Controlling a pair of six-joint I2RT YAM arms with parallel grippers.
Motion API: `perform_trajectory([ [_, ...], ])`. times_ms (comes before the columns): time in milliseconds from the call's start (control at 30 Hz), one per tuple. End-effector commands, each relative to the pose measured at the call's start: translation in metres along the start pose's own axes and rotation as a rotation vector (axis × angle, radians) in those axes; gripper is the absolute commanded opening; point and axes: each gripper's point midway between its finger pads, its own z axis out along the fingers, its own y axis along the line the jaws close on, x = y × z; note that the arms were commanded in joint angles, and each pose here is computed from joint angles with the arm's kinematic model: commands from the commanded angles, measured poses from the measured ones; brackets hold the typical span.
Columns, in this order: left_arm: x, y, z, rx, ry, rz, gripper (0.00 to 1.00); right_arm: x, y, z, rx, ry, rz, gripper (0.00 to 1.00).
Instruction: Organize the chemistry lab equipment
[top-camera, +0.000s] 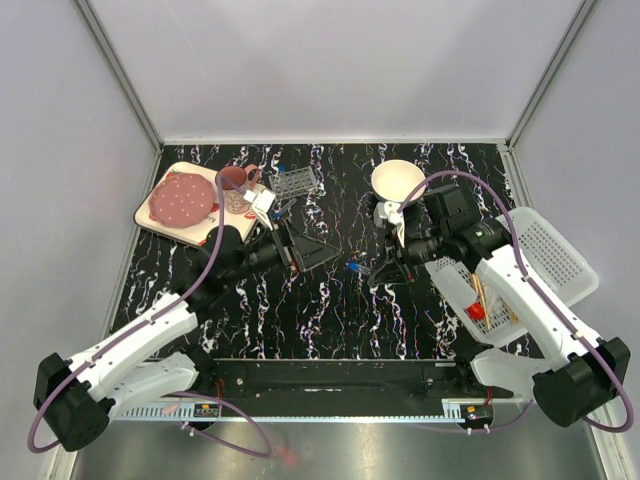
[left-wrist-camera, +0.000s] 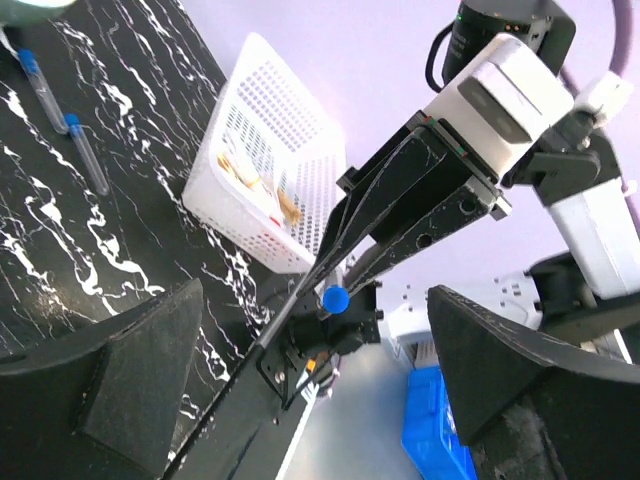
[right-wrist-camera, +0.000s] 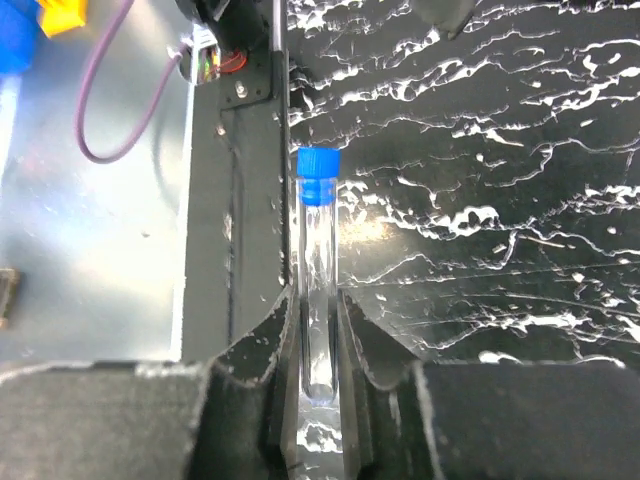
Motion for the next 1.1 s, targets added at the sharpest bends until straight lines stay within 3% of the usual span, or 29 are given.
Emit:
perform_trajectory([
  [0, -0.034, -0.013, 0.009, 0.031, -0.199, -0.010, 0.97, -0.054, -0.005, -0.002, -0.068, -0.247, 0.195, 0.09],
  [33, -0.035, -0.017, 0.010, 0.040, -0.206, 0.000, 0.97, -0.054, -0.007, -0.001, -0.079, -0.258, 0.278, 0.09],
  [300, -0.033, -0.018, 0.028, -0.012, -0.201, 0.013, 0.93, -0.056, -0.021, 0.000, -0.081, -0.311, 0.358, 0.09],
  [867, -0.016, -0.018, 0.055, -0.025, -0.064, -0.047, 0.47, -0.039, -0.020, 0.003, -0.060, -0.299, 0.349, 0.10],
  [1067, -0.008, -0.017, 0.051, -0.025, -0.034, -0.064, 0.43, -0.037, -0.022, 0.003, -0.049, -0.293, 0.337, 0.10],
])
